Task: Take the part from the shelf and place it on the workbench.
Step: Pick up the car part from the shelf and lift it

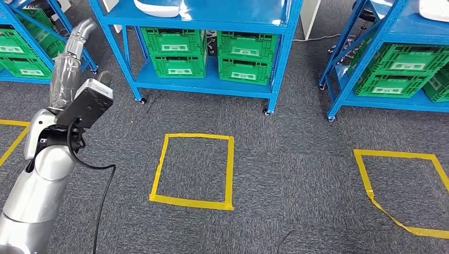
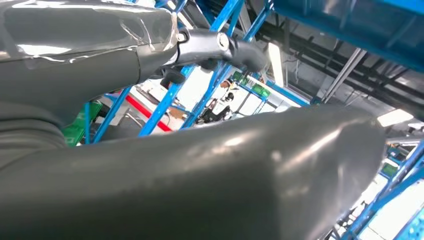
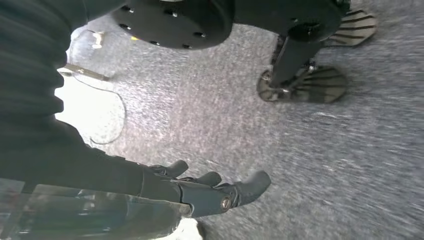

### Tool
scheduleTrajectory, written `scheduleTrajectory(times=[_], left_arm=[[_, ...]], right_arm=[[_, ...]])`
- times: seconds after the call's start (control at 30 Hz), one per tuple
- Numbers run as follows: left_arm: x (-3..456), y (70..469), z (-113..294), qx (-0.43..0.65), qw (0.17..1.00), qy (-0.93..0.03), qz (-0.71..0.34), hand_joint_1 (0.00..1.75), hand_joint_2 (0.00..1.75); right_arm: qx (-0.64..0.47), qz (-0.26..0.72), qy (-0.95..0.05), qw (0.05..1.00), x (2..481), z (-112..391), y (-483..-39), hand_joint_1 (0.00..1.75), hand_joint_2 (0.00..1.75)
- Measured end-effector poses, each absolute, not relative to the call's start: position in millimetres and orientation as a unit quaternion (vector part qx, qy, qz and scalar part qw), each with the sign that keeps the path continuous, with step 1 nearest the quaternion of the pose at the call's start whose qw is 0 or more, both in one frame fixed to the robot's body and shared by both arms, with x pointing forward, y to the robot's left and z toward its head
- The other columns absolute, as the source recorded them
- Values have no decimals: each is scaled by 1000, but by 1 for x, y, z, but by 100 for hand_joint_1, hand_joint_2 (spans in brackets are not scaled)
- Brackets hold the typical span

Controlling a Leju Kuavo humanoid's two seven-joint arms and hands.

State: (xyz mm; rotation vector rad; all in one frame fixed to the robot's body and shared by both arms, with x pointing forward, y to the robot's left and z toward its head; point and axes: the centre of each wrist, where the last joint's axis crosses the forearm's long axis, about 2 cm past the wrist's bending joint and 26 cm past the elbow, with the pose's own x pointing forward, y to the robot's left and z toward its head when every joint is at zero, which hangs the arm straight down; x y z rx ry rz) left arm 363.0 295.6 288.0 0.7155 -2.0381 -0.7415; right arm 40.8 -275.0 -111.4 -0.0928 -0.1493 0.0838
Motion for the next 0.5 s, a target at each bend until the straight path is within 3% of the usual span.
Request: scheduleTrajectory(times=[0.5], left_arm=[[360, 294, 282, 282, 424, -809, -294, 0, 0]], right_arm=[[-52, 42, -71, 995, 38, -112, -282, 0, 175]])
